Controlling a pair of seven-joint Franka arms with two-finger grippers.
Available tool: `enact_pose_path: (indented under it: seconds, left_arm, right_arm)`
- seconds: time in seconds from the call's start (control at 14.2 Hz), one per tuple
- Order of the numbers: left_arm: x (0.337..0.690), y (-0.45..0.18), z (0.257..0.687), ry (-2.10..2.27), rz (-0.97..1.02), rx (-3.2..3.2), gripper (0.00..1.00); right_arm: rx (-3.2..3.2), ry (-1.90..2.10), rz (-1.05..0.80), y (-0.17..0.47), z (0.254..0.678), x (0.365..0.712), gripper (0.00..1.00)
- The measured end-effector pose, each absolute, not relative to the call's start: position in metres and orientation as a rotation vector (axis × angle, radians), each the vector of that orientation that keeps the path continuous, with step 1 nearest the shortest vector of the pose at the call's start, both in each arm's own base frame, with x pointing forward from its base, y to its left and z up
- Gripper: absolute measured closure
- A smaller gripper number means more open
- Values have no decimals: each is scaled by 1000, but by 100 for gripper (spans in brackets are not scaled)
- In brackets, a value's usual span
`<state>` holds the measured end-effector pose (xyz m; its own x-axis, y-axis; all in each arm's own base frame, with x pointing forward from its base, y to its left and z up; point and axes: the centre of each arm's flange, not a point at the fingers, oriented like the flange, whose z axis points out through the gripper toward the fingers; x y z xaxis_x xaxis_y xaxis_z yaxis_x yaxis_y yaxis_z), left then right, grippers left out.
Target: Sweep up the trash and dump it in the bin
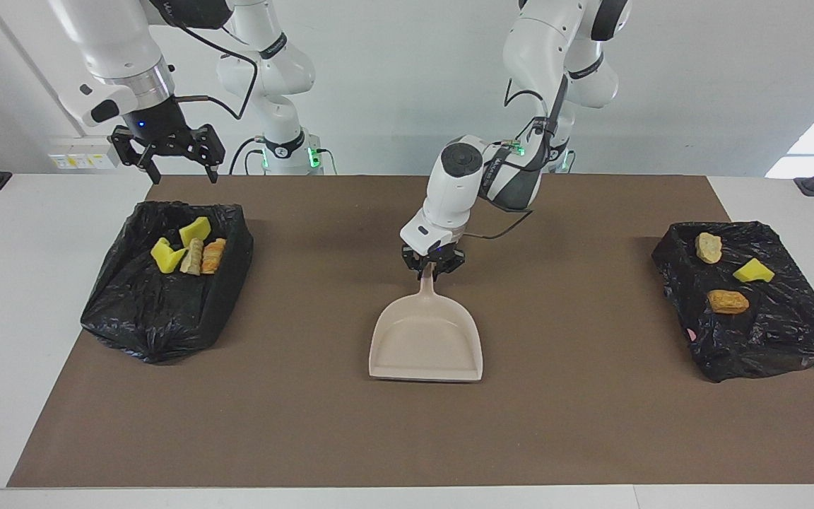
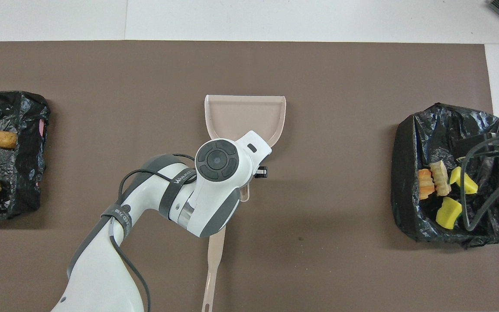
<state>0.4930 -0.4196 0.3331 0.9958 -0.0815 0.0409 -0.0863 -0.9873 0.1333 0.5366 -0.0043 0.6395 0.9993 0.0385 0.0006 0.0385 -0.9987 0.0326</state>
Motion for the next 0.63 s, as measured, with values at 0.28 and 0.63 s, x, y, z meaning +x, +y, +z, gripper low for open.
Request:
enact_pose_path:
  seconds: [0.28, 0.63]
  left_arm:
    - [494, -419, 333, -119, 53, 3004, 69]
    - [504, -406, 343, -83, 54, 3013, 41]
  right_arm:
    - [3108, 60, 2, -4, 640, 537, 0]
    - [3108, 59, 2, -4, 640, 537, 0]
